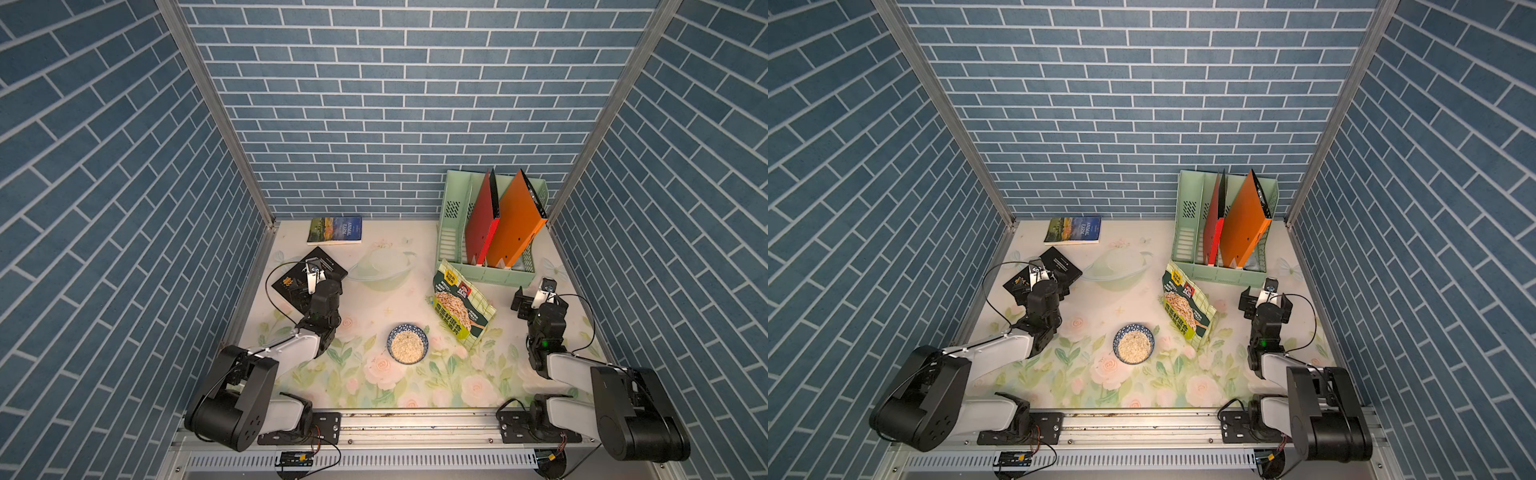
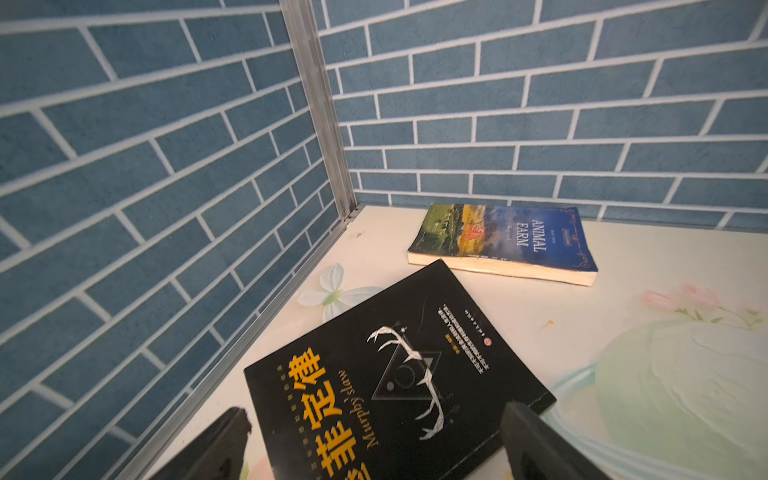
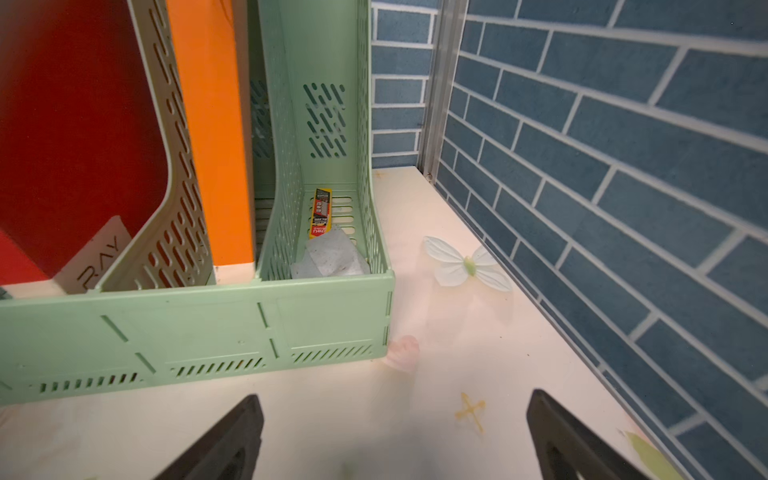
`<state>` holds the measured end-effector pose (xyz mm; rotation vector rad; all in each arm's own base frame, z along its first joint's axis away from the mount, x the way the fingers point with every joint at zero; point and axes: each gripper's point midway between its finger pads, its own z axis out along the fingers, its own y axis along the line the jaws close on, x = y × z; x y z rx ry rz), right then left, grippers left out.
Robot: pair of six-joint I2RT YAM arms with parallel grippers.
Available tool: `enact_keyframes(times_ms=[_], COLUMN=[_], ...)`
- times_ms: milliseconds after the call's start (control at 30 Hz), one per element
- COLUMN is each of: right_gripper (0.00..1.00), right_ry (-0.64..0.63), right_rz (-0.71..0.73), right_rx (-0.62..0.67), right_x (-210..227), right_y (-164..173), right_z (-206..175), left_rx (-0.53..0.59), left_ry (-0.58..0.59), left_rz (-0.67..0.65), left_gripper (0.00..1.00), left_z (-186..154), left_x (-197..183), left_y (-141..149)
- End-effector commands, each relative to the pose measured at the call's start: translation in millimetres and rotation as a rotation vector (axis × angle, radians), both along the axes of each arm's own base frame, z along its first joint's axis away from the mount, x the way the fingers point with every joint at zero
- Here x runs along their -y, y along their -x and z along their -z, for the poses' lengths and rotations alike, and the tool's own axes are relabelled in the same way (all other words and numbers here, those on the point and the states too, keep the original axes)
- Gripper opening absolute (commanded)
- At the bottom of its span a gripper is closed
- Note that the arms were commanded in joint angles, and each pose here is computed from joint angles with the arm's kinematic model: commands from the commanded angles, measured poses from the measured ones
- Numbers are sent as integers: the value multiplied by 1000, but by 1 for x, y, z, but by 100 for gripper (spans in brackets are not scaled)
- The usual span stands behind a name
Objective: Pour the oats into the breakfast bowl
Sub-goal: Reset both arms
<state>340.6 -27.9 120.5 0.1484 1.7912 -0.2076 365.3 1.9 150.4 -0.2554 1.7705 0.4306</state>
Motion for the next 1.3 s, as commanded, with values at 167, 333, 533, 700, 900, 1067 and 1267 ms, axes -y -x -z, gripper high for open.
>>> enact_keyframes(times_ms=[167,333,533,700,900,1067,1267], right_gripper=[100,99,99,100,100,100,100], right_ry=[32,36,43,43,43,43,43], right_rz=[-171,-193,-220,-221,-220,-221,-220], right_rx=[139,103,103,102,103,103,103], right_x=[-28,-32,-37,-37,-37,-37,-37], right_y=[-27,-31,-31,-31,-32,-31,-31], right_z=[-27,-7,-6,-6,-6,-6,-6], left_rx=[115,26,47,50,139,159,257], left_ry=[-34,47,104,129,122,106,126], left_rz=[95,167,214,209,130,176,169], left_gripper=[100,100,100,100,100,100,100], left_z=[-2,-1,-13,-14,-8,-2,5], left_x=[-2,7,11,6,-18,-24,-34], left_y=[1,-6,10,24,37,19,17])
